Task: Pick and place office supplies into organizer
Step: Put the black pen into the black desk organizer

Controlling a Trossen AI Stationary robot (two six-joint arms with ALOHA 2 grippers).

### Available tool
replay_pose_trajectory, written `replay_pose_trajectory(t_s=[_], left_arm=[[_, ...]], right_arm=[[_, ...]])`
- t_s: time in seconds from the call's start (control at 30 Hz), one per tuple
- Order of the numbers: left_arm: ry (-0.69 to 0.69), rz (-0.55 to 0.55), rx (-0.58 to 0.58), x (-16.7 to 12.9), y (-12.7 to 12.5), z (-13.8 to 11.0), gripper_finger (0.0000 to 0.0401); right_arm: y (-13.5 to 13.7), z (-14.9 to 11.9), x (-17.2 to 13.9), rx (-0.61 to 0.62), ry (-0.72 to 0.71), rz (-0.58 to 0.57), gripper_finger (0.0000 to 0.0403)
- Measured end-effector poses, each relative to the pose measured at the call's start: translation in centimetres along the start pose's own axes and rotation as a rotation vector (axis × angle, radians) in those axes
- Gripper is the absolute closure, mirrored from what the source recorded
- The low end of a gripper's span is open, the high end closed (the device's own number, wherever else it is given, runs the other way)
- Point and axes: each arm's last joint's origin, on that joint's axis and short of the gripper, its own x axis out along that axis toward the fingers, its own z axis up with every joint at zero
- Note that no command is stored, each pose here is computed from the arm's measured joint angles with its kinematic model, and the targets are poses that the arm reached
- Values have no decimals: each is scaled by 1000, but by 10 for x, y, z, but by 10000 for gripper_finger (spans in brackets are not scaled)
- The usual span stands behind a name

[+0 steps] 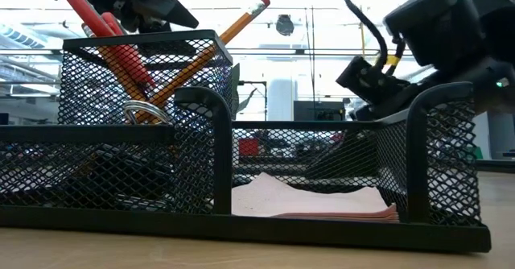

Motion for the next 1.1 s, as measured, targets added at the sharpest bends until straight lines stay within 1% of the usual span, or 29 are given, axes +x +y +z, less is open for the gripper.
replay_pose_trajectory(t_s=[0.17, 0.3, 0.4, 0.57, 0.63, 0.83, 0.97, 1.03, 1.1], left_arm=[[-5, 0, -60, 0, 0, 0, 52], [6, -14, -105, 0, 0, 0, 52], [15, -40, -188, 0, 0, 0, 52], [62, -135, -334, 1, 0, 0, 52], [77, -153, -396, 1, 0, 0, 52], [93, -163, -516, 0, -1, 0, 52], [131, -207, -632, 1, 1, 1, 52], [154, -232, -667, 1, 3, 2, 52], [167, -233, -705, 5, 6, 1, 52]], right_arm=[[-6, 13, -1, -30, -40, -10, 356], [-11, 22, -4, -76, -64, -20, 356], [-13, 31, -8, -121, -94, -15, 358], [-18, 51, -21, -194, -164, -18, 357], [-19, 59, -27, -217, -195, -16, 357], [-19, 70, -36, -272, -253, 78, 356], [-19, 72, -36, -300, -266, 102, 356], [-18, 74, -36, -322, -273, 102, 356], [-16, 79, -36, -341, -292, 122, 356]])
